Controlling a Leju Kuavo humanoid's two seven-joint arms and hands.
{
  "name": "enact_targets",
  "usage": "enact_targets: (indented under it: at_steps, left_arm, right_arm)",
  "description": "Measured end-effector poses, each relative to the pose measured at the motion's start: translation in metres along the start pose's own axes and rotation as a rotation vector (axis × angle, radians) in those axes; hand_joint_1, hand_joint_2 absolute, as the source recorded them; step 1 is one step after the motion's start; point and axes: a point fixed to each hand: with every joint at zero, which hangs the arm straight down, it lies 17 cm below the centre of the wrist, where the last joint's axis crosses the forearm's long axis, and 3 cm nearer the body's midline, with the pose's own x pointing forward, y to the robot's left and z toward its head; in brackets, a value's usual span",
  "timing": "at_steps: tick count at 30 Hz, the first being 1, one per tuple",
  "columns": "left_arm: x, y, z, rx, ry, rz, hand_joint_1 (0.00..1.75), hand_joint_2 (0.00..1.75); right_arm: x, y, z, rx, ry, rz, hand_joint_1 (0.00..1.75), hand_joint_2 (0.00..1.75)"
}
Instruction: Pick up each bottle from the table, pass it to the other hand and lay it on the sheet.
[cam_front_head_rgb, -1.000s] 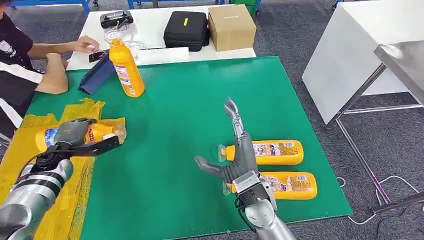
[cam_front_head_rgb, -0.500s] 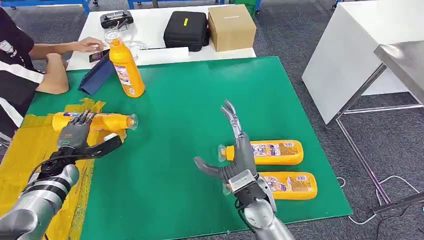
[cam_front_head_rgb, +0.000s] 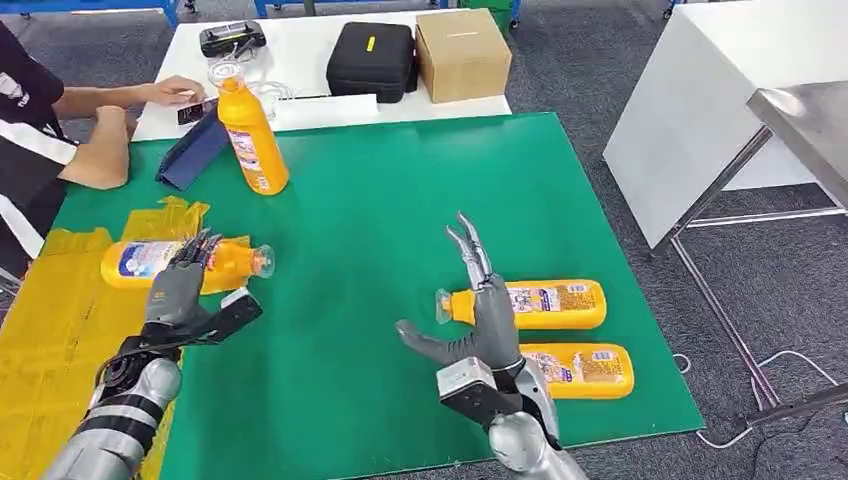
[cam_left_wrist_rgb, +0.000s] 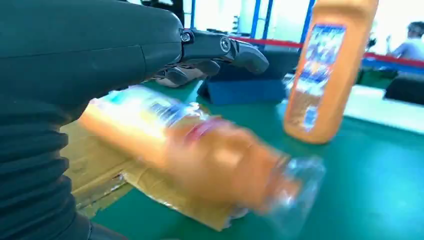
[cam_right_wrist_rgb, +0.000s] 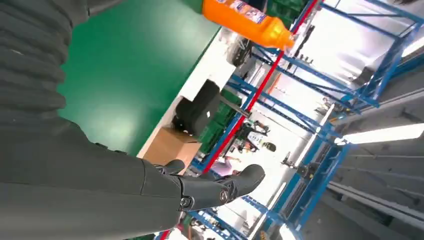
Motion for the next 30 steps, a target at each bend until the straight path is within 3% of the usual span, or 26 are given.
enact_targets:
  at_steps: [13,17,24,28,30]
  left_arm:
    - [0.02,0.02,0.002,0.062,-0.049,0.039,0.0,1.75]
    - [0.074,0.043,0.016,0.135,-0.213,0.399,0.0,1.75]
    - [0.16,0.108,0.062,0.292,-0.405,0.671,0.0,1.75]
    - [0.202,0.117,0.089,0.145,-0.545,1.071,0.0,1.75]
    - [0.214,0.122,0.1,0.101,-0.598,1.169,0.0,1.75]
  right_arm:
    - [-0.001,-0.001,0.002,0.001,0.0,0.019,0.0,1.75]
    - [-0.009,-0.003,0.005,0.023,-0.001,0.229,0.0,1.75]
    - [-0.053,-0.015,0.027,0.169,0.048,0.551,0.0,1.75]
    - [-0.095,-0.027,0.052,0.336,0.12,0.656,0.0,1.75]
    - [-0.116,-0.047,0.064,0.392,0.134,0.696,0.0,1.75]
